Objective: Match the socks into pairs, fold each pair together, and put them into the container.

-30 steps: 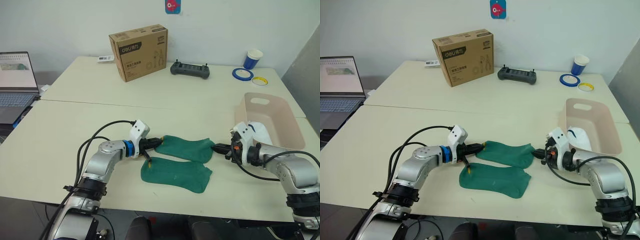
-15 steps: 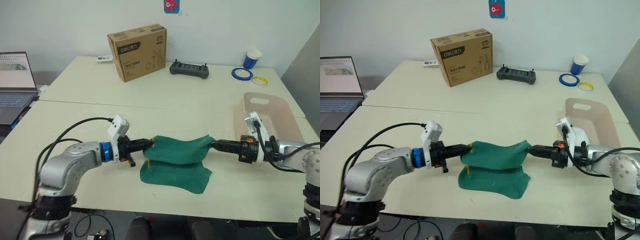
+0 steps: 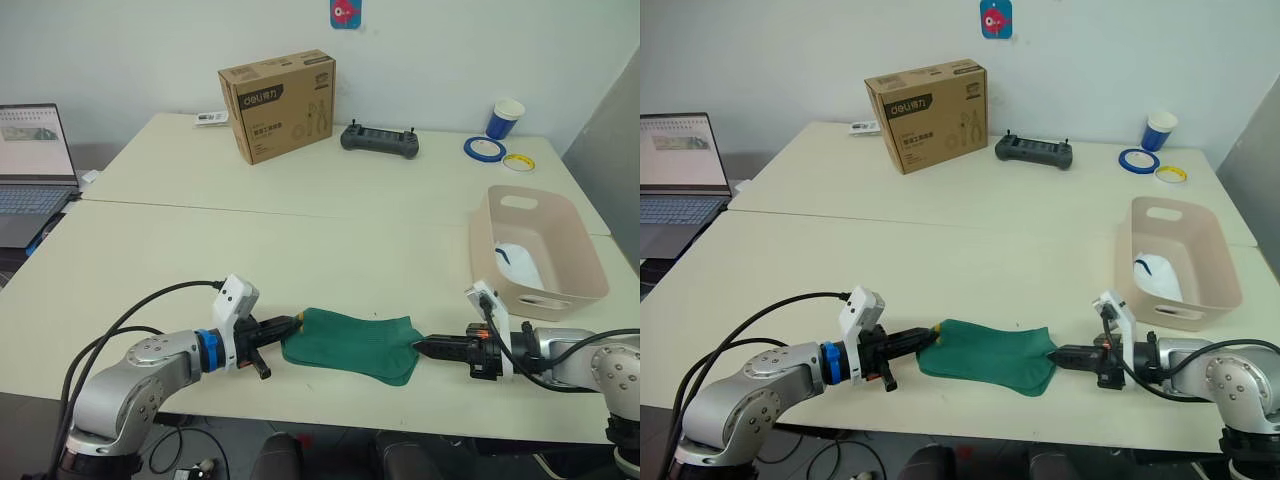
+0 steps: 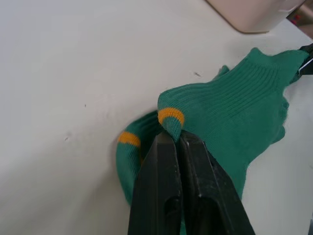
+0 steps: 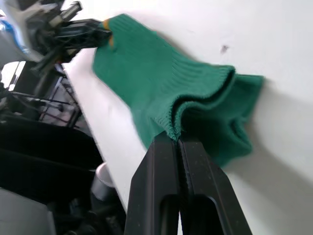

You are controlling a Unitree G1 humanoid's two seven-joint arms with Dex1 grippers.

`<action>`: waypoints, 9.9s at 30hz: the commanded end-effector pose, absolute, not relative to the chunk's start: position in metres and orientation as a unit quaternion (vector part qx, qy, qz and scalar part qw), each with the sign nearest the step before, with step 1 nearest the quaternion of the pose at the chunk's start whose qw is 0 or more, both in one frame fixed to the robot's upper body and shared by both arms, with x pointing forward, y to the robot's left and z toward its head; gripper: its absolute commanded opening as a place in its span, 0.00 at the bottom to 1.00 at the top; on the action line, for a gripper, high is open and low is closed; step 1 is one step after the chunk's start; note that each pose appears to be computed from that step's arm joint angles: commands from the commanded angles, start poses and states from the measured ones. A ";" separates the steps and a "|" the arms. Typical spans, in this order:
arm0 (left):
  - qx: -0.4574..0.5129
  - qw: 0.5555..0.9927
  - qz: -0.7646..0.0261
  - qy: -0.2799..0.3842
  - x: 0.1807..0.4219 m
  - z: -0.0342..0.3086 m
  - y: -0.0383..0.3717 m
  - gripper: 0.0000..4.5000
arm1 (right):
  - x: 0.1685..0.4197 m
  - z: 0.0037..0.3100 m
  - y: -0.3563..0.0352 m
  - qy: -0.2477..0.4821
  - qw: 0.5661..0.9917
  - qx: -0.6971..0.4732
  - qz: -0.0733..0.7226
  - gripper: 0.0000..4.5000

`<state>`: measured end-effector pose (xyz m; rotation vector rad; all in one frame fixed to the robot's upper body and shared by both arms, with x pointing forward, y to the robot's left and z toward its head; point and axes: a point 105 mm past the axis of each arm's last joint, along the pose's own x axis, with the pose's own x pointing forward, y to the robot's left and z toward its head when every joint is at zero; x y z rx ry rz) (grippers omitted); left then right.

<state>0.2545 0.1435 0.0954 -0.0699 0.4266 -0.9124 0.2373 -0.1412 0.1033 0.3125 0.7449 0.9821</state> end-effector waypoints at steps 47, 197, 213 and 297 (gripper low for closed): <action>-0.003 0.888 -0.433 0.156 0.266 0.133 0.188 0.99 | 0.246 0.153 -0.160 0.230 0.822 0.014 0.521 0.40; 0.162 0.777 -0.599 0.107 0.271 0.106 0.097 0.13 | 0.264 0.080 -0.166 0.254 0.794 -0.084 0.545 0.00; 0.201 0.757 -0.596 0.180 0.281 0.055 0.094 0.00 | 0.264 0.116 -0.138 0.223 0.769 0.004 0.599 0.00; 0.262 0.756 -0.578 0.157 0.278 0.079 0.120 0.00 | 0.261 0.118 -0.086 0.254 0.773 0.066 0.578 0.34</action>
